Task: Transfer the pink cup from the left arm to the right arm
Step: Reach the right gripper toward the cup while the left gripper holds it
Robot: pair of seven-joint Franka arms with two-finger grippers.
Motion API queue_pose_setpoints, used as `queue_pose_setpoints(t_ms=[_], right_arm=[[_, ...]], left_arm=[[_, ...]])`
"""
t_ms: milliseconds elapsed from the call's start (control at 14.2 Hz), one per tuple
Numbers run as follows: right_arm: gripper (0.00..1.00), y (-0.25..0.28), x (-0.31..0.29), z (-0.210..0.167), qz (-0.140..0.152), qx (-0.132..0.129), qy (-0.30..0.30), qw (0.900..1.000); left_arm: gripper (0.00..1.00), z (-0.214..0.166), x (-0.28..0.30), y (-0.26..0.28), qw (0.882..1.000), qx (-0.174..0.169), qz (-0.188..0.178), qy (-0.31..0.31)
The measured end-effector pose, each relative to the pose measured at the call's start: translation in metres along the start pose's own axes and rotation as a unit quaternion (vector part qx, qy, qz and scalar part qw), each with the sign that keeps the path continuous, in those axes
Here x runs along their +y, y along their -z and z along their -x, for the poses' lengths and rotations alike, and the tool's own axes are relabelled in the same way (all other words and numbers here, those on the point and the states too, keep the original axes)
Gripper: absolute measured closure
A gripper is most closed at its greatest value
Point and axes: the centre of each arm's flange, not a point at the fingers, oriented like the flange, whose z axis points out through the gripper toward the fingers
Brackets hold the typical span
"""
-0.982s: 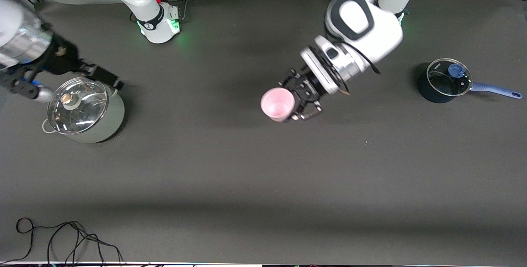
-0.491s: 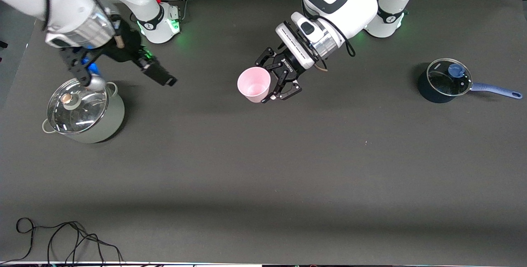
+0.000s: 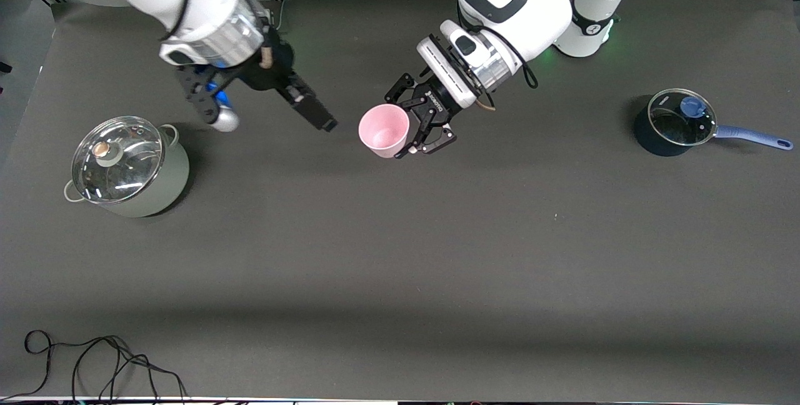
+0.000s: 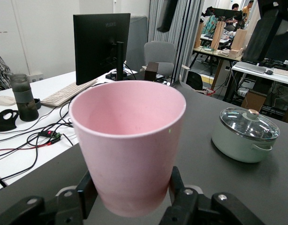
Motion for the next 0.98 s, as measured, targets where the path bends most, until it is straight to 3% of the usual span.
queue_pose_setpoints(t_ms=[421, 702, 982], right_arm=[[0.03, -0.025, -0.020, 0.036, -0.009, -0.006, 0.029, 1.000], [0.07, -0.039, -0.026, 0.034, -0.005, -0.004, 0.028, 1.000], [0.09, -0.057, -0.023, 0.030, 0.031, -0.001, 0.026, 0.999]], left_arm=[[0.35, 0.001, 0.000, -0.007, 1.000, -0.002, -0.004, 0.002], [0.35, 0.001, 0.000, -0.008, 1.000, -0.002, -0.005, 0.003], [0.35, 0.001, 0.000, -0.008, 1.000, -0.003, -0.005, 0.003]])
